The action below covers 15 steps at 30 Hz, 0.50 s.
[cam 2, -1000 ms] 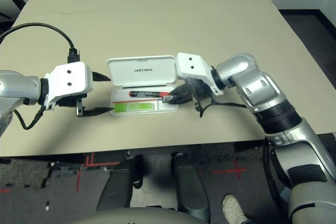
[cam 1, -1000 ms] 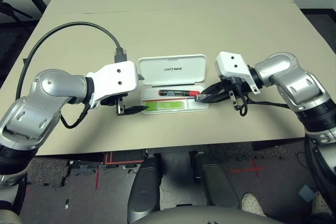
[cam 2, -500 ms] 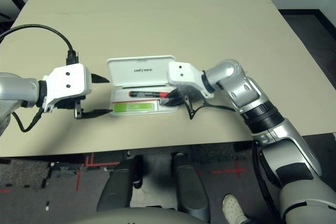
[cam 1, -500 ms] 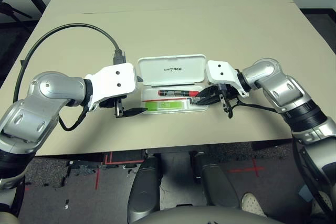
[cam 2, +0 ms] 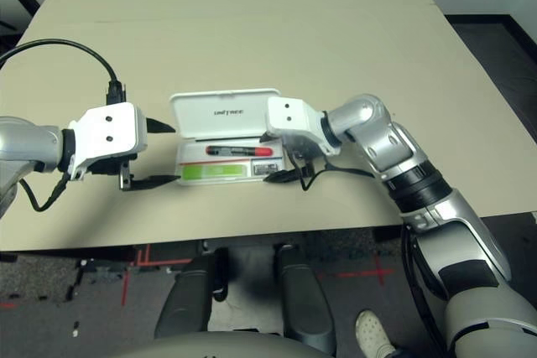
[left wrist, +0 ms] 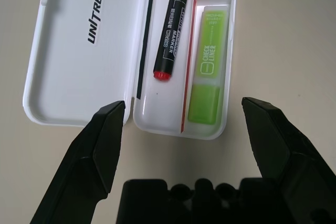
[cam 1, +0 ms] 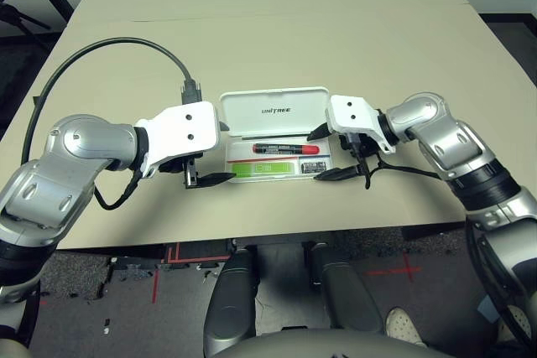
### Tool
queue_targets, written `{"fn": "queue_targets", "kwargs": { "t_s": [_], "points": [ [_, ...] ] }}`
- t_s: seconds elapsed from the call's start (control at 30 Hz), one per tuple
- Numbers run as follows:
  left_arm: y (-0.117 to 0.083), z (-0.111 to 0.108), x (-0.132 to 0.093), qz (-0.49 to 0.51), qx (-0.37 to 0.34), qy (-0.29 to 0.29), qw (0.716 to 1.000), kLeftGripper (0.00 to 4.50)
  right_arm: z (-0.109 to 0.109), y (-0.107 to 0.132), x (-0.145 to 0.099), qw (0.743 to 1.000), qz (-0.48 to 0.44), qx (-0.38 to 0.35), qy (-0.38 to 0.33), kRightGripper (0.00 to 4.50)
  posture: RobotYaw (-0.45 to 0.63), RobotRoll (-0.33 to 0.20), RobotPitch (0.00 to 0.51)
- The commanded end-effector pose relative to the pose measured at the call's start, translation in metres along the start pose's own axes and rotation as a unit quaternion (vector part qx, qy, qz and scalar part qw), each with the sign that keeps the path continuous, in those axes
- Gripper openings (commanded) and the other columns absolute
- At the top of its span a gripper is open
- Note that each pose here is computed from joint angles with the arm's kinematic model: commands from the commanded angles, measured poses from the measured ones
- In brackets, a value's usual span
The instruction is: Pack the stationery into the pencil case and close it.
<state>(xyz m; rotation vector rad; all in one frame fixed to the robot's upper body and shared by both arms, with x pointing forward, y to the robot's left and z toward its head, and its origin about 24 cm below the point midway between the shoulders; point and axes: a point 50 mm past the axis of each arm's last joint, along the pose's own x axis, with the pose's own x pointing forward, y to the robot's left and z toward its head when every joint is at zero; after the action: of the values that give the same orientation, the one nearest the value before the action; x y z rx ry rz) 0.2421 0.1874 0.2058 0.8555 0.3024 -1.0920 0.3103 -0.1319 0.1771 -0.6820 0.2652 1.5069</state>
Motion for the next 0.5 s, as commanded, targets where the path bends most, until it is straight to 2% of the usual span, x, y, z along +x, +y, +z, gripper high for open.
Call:
{"fn": "queue_targets", "kwargs": {
  "t_s": [0.03,0.17,0.33,0.5],
  "points": [
    [0.001,-0.009,-0.005,0.005,-0.013,0.016,1.0,4.5,0.011,0.002,-0.024,0.999,-0.005,0.014,-0.042,4.47,0.08,0.0,0.2],
    [0.004,-0.014,-0.011,0.016,-0.025,0.022,0.999,4.5,0.008,0.005,-0.048,0.996,-0.028,0.068,-0.058,4.47,0.07,0.0,0.2],
    [0.007,-0.023,-0.014,0.023,-0.037,0.03,0.999,4.5,0.003,0.019,-0.08,0.984,-0.064,0.16,-0.043,4.47,0.05,0.0,0.198],
    [0.012,-0.031,-0.013,0.029,-0.045,0.036,0.998,4.5,0.002,0.034,-0.094,0.979,-0.065,0.192,-0.026,4.47,0.03,0.0,0.2]
  ]
}}
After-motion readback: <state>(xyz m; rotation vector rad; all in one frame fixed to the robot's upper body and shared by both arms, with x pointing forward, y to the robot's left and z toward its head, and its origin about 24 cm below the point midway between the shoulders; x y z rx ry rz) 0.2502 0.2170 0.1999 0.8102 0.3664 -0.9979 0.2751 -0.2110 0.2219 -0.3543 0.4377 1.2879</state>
